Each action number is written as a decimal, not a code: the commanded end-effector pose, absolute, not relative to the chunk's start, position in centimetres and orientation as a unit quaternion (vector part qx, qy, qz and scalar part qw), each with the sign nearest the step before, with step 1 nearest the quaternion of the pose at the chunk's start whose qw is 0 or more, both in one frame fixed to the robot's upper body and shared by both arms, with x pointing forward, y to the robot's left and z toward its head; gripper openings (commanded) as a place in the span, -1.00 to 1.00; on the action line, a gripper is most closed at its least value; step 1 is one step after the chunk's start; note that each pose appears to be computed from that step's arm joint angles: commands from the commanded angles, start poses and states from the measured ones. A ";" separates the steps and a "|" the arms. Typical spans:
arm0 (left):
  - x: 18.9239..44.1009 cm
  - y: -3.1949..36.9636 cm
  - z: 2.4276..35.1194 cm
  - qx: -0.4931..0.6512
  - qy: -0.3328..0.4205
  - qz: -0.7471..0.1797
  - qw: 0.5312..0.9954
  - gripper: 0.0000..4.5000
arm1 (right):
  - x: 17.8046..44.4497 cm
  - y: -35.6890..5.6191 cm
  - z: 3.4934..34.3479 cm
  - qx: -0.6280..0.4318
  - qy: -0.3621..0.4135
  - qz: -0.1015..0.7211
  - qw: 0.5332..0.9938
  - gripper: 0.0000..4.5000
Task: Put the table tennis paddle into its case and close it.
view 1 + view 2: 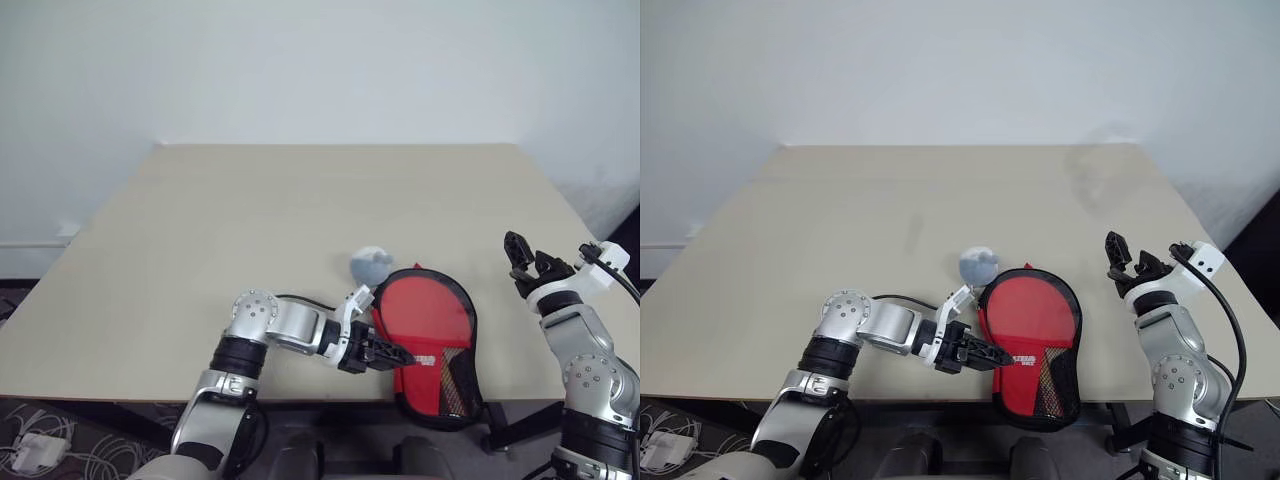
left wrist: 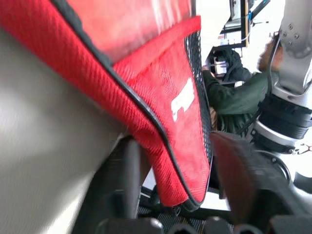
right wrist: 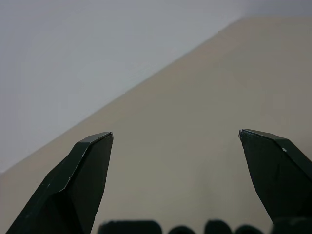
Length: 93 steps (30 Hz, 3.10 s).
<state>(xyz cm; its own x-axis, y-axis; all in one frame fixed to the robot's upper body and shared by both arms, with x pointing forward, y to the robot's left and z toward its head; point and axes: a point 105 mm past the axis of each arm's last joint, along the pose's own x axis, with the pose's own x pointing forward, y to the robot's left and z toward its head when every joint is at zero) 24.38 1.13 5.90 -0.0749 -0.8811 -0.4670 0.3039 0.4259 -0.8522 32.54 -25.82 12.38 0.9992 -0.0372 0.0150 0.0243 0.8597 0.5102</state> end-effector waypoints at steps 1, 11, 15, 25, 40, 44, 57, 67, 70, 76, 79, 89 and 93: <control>26.5 4.5 8.1 -0.156 0.498 -0.471 0.711 0.66 | 32.7 -25.8 14.1 0.253 -0.035 0.000 0.967 1.00; 28.0 5.6 11.4 0.048 0.270 -0.600 0.752 0.79 | 32.9 -24.0 15.9 0.250 -0.038 0.093 0.963 1.00; 30.0 2.5 12.9 0.028 0.174 -0.613 0.771 0.79 | 33.6 -23.8 16.5 0.237 -0.038 0.115 0.964 1.00; 31.0 -4.6 8.3 0.130 0.158 -0.622 0.756 0.79 | 35.0 -23.7 17.1 0.222 -0.044 0.119 0.967 1.00; 28.6 -3.3 0.7 0.265 0.205 -0.638 0.693 0.79 | 38.1 -18.3 14.6 0.155 0.077 0.250 0.953 1.00; 28.7 -3.3 0.6 0.239 0.219 -0.628 0.707 0.79 | 39.6 -14.9 13.6 0.155 0.120 0.323 0.926 1.00; 28.6 -3.2 0.2 0.221 0.232 -0.610 0.724 0.79 | 38.8 -8.9 10.7 0.154 0.237 0.462 0.841 1.00; 28.7 -3.0 0.1 0.216 0.236 -0.600 0.733 0.81 | 39.7 -7.8 9.3 0.120 0.231 0.440 0.859 0.83; 28.6 -2.9 0.0 0.210 0.243 -0.596 0.736 0.81 | 40.7 -8.0 10.8 0.159 0.194 0.427 0.869 0.43; 28.5 -2.7 -0.2 0.203 0.256 -0.593 0.736 0.81 | 41.1 -8.1 11.6 0.176 0.175 0.410 0.877 -0.51; 28.4 -2.8 -0.2 0.203 0.258 -0.594 0.735 0.81 | 42.1 -9.0 11.2 0.170 0.172 0.359 0.902 -0.91; 28.6 -3.3 -0.3 0.197 0.263 -0.592 0.736 0.81 | 43.5 -15.6 10.1 0.149 0.168 0.205 0.953 -0.99; 28.6 -3.8 -0.3 0.189 0.264 -0.593 0.737 0.81 | 43.5 -21.1 10.9 0.149 0.152 0.118 0.970 -0.99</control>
<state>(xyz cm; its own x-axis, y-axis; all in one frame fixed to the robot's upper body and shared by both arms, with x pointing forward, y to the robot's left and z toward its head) 29.66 -5.55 4.43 0.1905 -0.8647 -0.4647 0.9801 0.1941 0.0407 42.68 -17.39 7.54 0.8532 0.3898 -0.3467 -0.2557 0.8917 0.3734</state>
